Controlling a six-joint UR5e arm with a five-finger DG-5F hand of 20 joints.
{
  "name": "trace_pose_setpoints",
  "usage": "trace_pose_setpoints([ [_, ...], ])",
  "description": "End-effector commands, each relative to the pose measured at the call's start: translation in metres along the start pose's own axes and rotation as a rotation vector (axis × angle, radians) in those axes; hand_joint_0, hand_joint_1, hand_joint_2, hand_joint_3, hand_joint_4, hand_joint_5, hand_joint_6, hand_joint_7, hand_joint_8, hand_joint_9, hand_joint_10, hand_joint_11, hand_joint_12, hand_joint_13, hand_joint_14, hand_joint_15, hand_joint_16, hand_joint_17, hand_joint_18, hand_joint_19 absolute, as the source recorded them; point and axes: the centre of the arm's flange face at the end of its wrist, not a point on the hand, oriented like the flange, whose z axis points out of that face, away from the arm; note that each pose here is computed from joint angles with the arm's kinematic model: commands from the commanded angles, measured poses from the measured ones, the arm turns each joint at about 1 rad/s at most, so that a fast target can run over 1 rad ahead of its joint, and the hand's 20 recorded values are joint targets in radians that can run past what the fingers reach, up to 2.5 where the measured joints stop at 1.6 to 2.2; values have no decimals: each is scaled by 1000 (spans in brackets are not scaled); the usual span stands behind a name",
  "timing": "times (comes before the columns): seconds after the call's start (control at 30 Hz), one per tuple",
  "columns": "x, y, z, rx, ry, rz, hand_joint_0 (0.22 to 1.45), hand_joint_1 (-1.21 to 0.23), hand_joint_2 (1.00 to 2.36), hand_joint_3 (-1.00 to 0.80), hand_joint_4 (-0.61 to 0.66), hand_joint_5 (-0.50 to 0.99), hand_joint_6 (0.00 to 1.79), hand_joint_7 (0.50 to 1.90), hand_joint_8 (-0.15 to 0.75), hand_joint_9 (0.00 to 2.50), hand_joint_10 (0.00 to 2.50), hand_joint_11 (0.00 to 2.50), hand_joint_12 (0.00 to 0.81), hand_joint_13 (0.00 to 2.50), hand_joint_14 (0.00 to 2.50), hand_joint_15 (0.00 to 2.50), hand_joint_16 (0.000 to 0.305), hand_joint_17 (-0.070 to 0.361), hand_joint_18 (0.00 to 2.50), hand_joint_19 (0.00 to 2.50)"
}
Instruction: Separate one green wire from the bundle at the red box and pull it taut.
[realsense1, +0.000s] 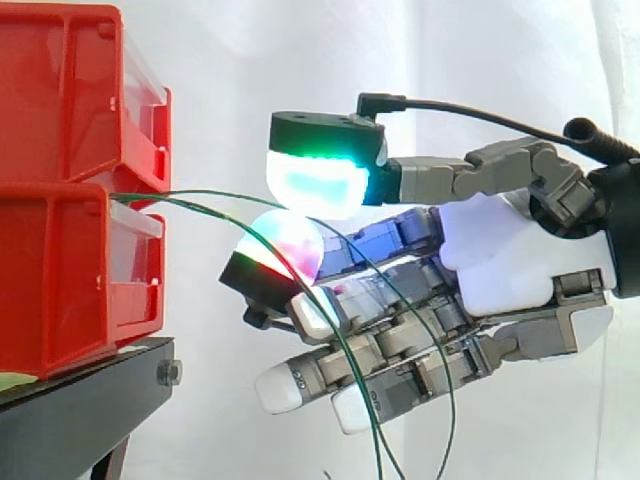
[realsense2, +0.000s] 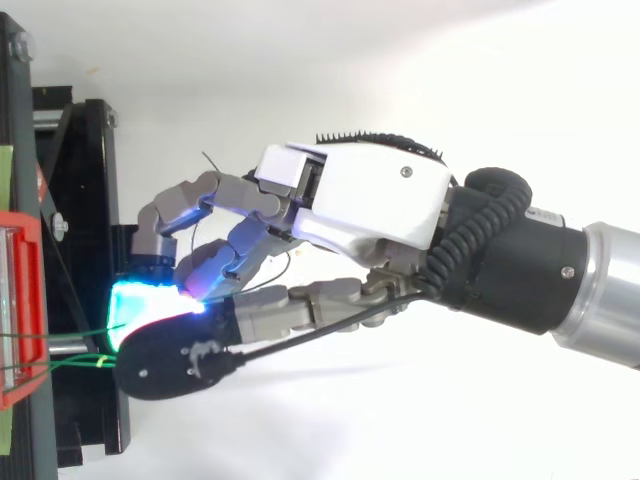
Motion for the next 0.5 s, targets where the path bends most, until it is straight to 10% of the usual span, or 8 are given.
trace_pose_setpoints([
  [0.0, 0, 0, 0, 0, 0, 0, 545, -648, 1005, -435, 150, -137, 882, 1068, 305, 1032, 20, 564, 384, 696, 14, 365, 56, 125, 724, 557],
  [0.47, 1, -1, -2, 15, 1, -4, 594, -729, 1022, -208, 142, -125, 895, 1154, 303, 1056, 22, 583, 377, 711, 15, 364, 53, 120, 728, 548],
])
